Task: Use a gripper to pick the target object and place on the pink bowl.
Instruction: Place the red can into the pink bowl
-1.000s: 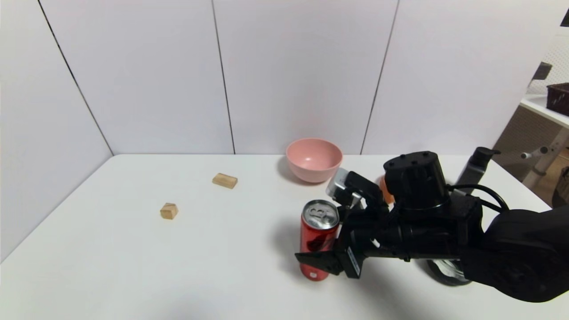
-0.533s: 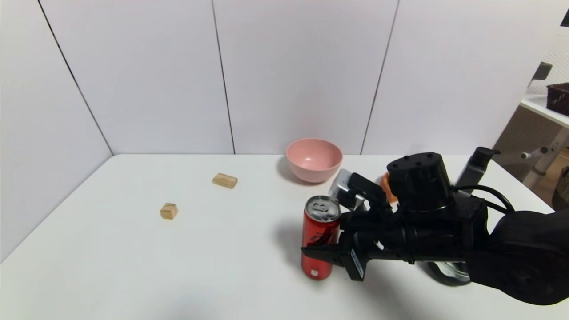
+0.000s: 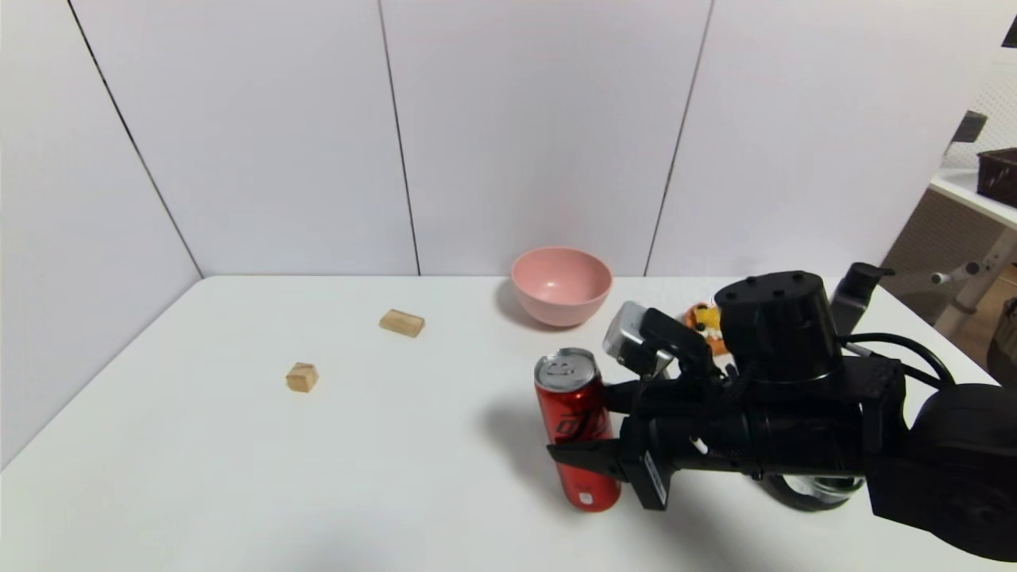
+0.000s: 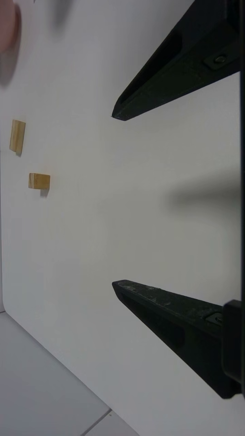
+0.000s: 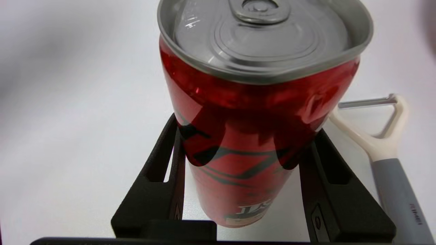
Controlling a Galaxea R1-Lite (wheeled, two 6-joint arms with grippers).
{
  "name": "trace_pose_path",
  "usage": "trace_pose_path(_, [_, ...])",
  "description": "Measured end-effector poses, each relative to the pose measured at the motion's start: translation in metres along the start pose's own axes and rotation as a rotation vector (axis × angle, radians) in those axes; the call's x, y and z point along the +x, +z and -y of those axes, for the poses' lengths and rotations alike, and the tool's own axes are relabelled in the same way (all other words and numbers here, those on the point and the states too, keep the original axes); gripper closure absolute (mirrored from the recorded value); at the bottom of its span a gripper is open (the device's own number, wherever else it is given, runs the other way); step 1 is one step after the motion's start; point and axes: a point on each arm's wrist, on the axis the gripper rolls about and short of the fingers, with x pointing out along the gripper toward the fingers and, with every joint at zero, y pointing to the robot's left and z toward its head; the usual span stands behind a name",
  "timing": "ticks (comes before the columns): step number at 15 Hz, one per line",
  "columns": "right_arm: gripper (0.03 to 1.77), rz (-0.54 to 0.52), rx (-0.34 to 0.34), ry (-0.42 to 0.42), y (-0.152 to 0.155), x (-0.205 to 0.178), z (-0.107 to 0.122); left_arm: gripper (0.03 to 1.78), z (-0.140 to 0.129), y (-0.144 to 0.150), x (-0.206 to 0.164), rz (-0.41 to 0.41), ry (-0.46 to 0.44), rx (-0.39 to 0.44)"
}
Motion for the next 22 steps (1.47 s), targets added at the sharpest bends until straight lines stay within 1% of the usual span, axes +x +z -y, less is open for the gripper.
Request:
trace_pose_path(6, [0.89,0.026,-0.001,-0.010,0.006,-0.008,-0.001,0.12,0.000,0.000,0.000,0.000,0.000,0.000])
trace_pose_path(9, [0.89,0.053,0.016,-0.034,0.014,-0.012,0.006,0.12,0.000,0.000,0.000,0.000,0.000,0.000])
trace_pose_path(11, [0.89,0.089,0.029,-0.059,0.025,-0.015,0.013,0.12,0.000,0.000,0.000,0.000,0.000,0.000])
trace_pose_path(13, [0.89,0.139,0.041,-0.088,0.039,-0.018,0.023,0.12,0.000,0.000,0.000,0.000,0.000,0.000])
trace_pose_path(16, [0.89,0.213,0.042,-0.138,0.062,-0.018,0.044,0.12,0.000,0.000,0.000,0.000,0.000,0.000])
trace_pose_path(19, [0.89,0.275,0.049,-0.184,0.083,-0.012,0.069,0.12,0.000,0.000,0.000,0.000,0.000,0.000])
trace_pose_path(22, [0.89,0.331,0.036,-0.238,0.099,-0.002,0.099,0.12,0.000,0.000,0.000,0.000,0.000,0.000])
